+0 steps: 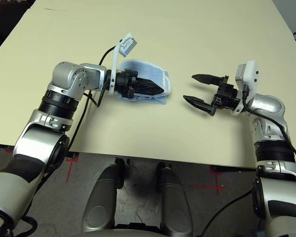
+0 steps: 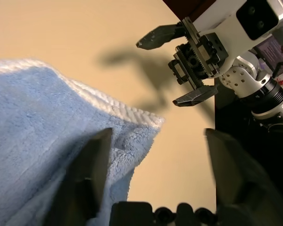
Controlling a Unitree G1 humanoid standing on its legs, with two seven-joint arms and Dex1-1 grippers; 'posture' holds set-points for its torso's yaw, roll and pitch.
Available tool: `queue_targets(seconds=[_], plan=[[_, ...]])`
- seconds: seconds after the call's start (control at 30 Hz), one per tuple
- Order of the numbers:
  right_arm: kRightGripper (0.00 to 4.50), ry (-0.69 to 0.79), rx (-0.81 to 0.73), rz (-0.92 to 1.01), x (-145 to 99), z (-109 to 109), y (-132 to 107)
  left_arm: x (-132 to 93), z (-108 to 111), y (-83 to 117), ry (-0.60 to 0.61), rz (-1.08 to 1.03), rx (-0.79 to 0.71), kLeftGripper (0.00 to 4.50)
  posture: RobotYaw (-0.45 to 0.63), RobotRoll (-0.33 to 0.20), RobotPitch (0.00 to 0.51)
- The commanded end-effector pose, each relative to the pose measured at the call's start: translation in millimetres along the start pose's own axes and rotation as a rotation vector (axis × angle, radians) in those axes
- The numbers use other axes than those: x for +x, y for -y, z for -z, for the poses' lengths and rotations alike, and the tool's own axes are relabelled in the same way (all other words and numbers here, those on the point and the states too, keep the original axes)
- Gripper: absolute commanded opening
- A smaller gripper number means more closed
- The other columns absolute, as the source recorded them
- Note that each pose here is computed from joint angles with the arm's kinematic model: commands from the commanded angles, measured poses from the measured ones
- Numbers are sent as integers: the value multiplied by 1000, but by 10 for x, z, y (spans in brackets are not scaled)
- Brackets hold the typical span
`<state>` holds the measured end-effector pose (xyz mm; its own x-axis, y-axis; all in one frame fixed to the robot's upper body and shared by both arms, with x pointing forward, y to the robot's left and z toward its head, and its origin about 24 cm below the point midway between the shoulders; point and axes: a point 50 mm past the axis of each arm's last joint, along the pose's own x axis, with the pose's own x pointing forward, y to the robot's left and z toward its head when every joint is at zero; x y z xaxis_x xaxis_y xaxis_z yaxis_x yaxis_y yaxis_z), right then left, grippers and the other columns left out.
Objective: Fold the towel and set it aside.
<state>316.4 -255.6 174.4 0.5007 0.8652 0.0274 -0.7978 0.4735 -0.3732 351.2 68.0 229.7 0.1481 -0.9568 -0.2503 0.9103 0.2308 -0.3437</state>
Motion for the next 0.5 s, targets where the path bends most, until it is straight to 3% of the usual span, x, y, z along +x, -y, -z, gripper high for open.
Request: queue_targets(seconds=[0.03, 0.2, 0.23, 0.33, 0.5], plan=[[4500, 9, -1, -13, -5, -33, 36, -303, -205, 131, 110, 94, 124, 4473, 90, 0, 259], [4500, 50, 9, -45, 112, -103, 80, -704, -185, 79, 158, 107, 309, 4473, 107, 0, 258], [4315, 61, 14, -49, 138, -105, 81, -743, -169, 48, 163, 95, 343, 4495, 111, 0, 258], [3579, 78, 30, -66, 221, -89, 68, -834, -101, -56, 155, 73, 475, 4500, 115, 0, 258], [1673, 93, 41, -108, 330, -88, 59, -886, 57, -209, 121, 93, 648, 4500, 103, 0, 261]])
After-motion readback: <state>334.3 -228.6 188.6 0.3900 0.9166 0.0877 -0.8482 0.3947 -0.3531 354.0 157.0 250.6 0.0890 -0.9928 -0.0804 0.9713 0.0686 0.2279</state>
